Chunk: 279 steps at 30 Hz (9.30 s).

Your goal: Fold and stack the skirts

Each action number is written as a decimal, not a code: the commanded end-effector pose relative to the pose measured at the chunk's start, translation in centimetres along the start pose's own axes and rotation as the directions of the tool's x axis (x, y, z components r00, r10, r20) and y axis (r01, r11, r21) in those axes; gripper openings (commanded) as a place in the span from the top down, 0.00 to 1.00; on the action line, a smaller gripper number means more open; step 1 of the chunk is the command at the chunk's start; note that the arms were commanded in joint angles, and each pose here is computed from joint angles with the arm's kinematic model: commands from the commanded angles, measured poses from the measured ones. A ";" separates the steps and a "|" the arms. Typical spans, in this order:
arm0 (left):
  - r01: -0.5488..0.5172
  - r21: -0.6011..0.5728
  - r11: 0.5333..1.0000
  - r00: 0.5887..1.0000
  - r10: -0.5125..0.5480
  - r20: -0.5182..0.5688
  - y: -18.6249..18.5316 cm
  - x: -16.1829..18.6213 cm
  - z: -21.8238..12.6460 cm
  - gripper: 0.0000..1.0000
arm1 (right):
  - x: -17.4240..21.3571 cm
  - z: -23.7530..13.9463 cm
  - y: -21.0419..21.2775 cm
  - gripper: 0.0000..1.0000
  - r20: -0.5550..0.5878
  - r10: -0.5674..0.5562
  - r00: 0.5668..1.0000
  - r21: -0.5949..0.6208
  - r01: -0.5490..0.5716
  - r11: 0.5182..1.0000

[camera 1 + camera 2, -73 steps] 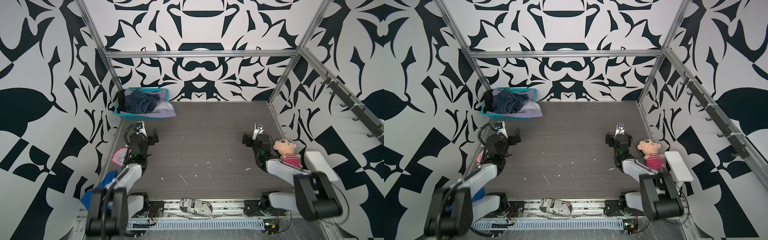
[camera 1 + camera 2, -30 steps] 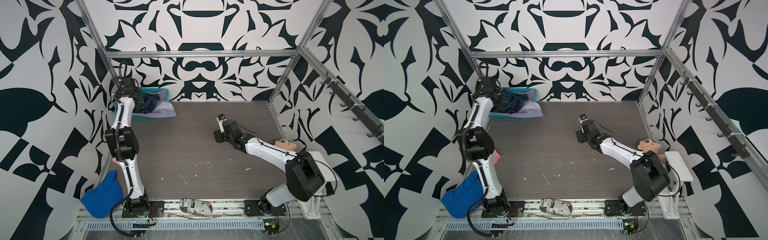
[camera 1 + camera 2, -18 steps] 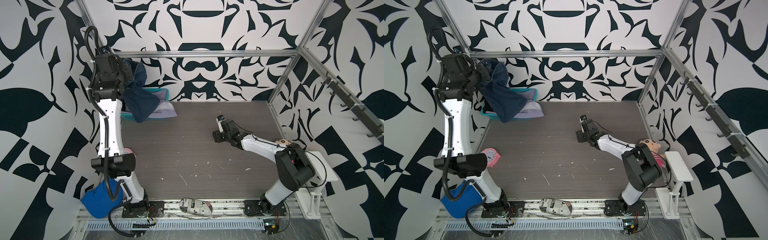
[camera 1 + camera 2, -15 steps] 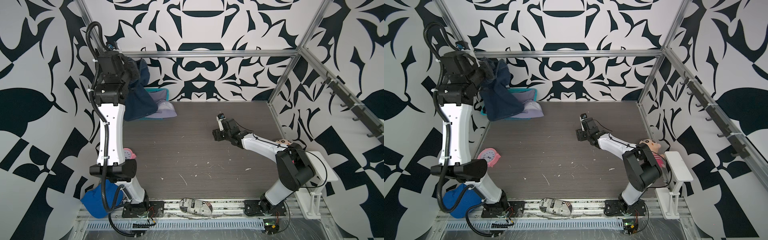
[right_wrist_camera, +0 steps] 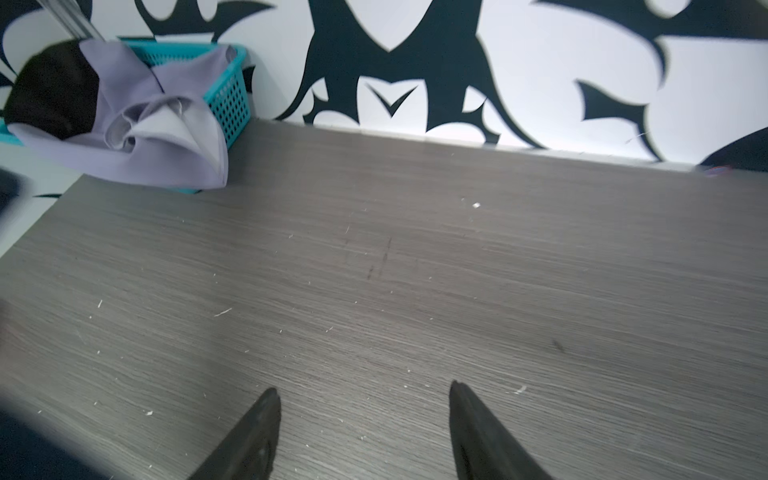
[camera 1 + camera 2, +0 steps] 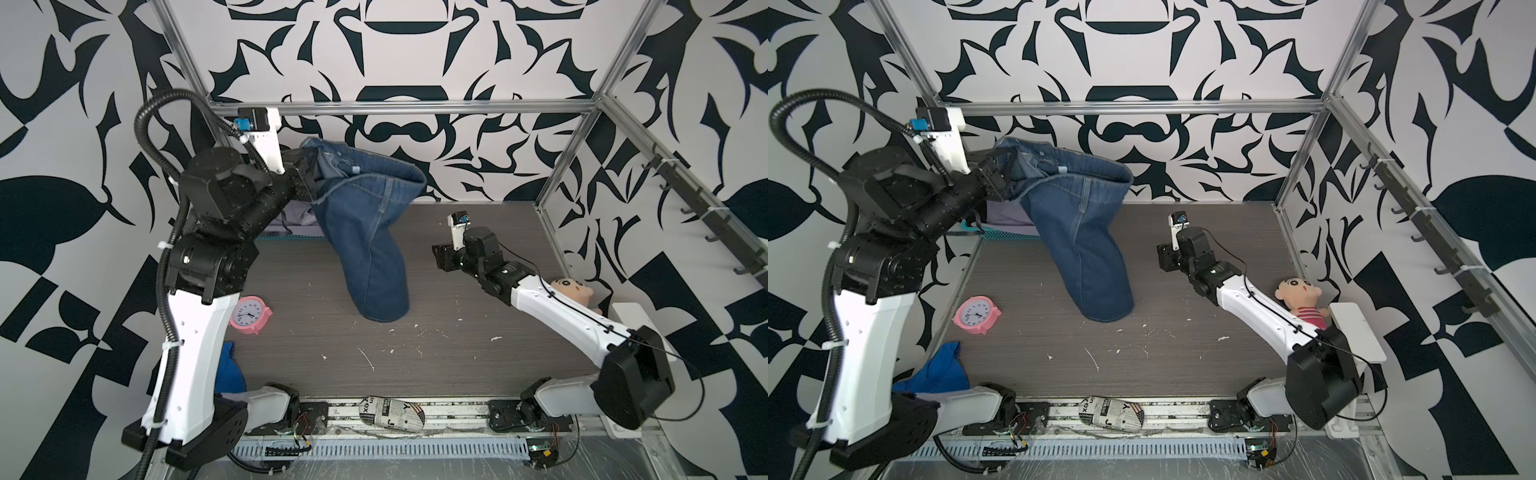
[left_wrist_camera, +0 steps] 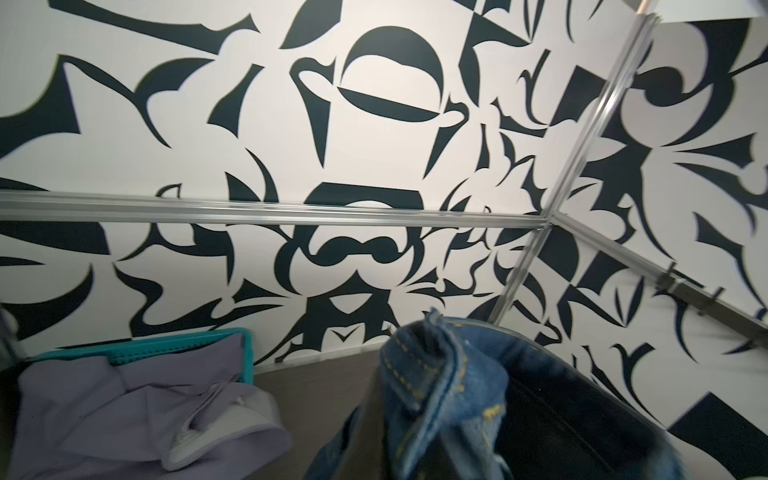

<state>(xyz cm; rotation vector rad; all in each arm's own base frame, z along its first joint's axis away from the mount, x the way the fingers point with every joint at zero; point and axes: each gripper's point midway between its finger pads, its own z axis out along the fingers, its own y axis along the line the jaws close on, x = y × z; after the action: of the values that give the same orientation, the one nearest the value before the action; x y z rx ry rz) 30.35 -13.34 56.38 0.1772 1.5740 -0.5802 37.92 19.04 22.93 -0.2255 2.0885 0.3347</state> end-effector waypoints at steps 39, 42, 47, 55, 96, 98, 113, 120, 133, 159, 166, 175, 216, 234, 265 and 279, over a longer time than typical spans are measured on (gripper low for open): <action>0.095 -0.174 0.980 0.943 -0.145 -0.300 7.5 22.5 3.4 1.00 | 9.8 4.2 19.1 0.72 -0.363 -0.055 0.930 -0.545 -0.164 0.822; 0.083 -0.184 0.979 0.944 -0.136 -0.300 7.6 22.2 2.9 1.00 | 8.5 4.1 18.6 0.91 -0.330 -0.063 0.942 -0.517 -0.124 0.847; 0.027 -0.209 0.978 0.947 -0.092 -0.308 8.1 22.1 1.8 0.97 | 5.0 3.6 15.6 1.00 -0.253 -0.042 0.966 -0.422 -0.072 0.904; -0.117 -0.314 0.942 0.952 0.016 -0.306 9.6 19.0 -1.3 1.00 | -4.8 -1.4 7.2 1.00 -0.124 -0.027 0.992 -0.202 0.001 0.979; 0.086 0.558 0.825 0.862 0.220 -0.458 -17.4 29.9 -1.2 0.24 | -14.5 5.6 -12.6 0.24 -0.052 0.172 0.984 -0.030 -0.174 0.984; 0.036 0.614 0.789 0.899 0.244 -0.365 -18.2 27.4 -1.5 0.24 | -14.8 5.0 -13.7 0.24 -0.074 0.212 0.974 0.025 -0.211 0.977; 0.190 -0.512 0.837 0.645 -0.500 -0.578 9.7 36.9 -7.2 0.24 | 3.1 5.9 7.7 0.24 -0.502 -0.045 0.864 -0.186 -0.058 0.981; 0.240 -0.721 0.650 0.537 -0.708 -0.459 11.9 44.2 -12.7 0.23 | 4.0 7.3 6.4 0.21 -0.498 -0.120 0.859 -0.150 0.050 0.987; 0.395 -0.671 0.627 0.537 -0.750 -0.385 12.1 48.3 -10.6 0.35 | 4.6 7.9 5.7 0.21 -0.508 -0.109 0.855 -0.248 -0.024 0.968; 0.265 -0.624 0.735 0.756 -0.560 -0.339 14.2 42.7 -9.7 1.00 | 1.9 6.4 6.4 1.00 -0.443 -0.092 0.892 -0.352 -0.078 0.933; 0.174 -0.591 0.788 0.837 -0.434 -0.332 14.5 38.5 -9.3 1.00 | -3.3 1.0 2.5 1.00 -0.342 0.054 0.938 -0.350 -0.181 0.919; 0.028 -0.591 0.806 0.947 -0.210 -0.241 15.3 31.0 -8.9 1.00 | -7.2 -3.9 -2.3 1.00 -0.211 0.206 0.955 -0.308 -0.265 0.914; -0.213 -0.192 0.958 0.967 0.178 -0.182 11.4 5.8 7.8 1.00 | -21.8 -13.8 -5.4 1.00 0.233 0.113 0.966 -0.109 -0.090 0.990; -0.339 0.070 0.938 0.939 0.342 -0.029 7.0 3.3 13.5 1.00 | -26.4 -8.7 -7.0 1.00 0.311 0.104 0.945 -0.121 -0.069 0.990; 0.303 0.062 0.951 0.919 -0.275 -0.284 3.3 33.8 -10.9 0.23 | 7.9 -16.2 -4.5 0.55 0.018 0.455 0.890 -0.205 -0.442 0.873; 0.089 -0.246 0.965 0.709 -0.235 -0.665 9.0 41.9 2.3 0.46 | 9.5 -2.2 -8.1 0.68 -0.340 0.383 0.859 0.161 -0.347 0.924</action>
<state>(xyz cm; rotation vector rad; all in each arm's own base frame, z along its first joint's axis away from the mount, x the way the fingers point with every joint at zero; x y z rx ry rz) 31.33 -16.10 16.19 0.0886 2.3002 -0.5478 31.97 11.11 13.75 0.2743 2.5200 0.6346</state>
